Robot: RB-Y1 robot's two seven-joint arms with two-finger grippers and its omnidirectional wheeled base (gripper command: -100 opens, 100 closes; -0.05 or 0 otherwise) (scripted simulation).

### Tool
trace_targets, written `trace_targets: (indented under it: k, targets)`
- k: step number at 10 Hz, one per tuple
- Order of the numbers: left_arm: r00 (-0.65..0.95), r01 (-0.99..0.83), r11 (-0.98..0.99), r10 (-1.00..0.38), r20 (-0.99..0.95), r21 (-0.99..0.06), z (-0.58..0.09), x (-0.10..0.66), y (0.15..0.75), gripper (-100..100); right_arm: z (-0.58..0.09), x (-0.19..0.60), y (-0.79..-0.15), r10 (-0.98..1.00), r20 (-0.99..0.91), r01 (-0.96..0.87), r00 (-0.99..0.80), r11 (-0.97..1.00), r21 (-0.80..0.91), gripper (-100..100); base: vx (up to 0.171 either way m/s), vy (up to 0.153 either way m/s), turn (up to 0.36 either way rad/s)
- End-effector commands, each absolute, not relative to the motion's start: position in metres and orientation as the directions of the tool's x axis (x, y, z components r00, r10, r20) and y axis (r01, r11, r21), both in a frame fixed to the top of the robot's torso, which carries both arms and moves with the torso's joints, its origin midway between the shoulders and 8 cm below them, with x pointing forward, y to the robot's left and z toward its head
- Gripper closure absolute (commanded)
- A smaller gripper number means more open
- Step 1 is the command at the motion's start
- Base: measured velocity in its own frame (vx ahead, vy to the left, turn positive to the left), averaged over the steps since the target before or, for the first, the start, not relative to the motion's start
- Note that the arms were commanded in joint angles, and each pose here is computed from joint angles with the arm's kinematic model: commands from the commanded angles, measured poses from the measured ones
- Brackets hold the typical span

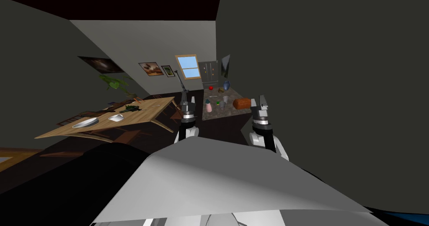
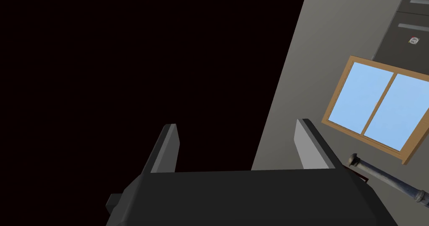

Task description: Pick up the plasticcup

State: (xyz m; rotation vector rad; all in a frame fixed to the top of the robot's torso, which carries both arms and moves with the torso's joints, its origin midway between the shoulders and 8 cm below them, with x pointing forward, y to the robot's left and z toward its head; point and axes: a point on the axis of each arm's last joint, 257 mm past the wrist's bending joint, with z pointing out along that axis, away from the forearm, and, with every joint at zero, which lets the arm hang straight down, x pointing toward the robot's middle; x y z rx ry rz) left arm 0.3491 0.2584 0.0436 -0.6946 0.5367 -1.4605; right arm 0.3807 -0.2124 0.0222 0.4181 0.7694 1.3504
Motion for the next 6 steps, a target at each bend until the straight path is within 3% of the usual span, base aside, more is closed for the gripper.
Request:
trace_targets:
  k: [1,6]
  targets:
    - [0.055,0.704,-0.02,-0.995,0.084,-0.71,0.044,0.349,0.258,0,0.023,0.381,-0.203,0.952,-0.305,-0.72,0.042,0.24,0.651,-100,-0.01,0.014,-0.003]
    - [0.055,0.704,-0.02,-0.995,0.084,-0.71,0.044,0.349,0.258,0,0.027,0.392,-0.161,0.85,-0.519,-0.789,0.089,0.378,0.484,-100,-0.01,0.018,-0.009]
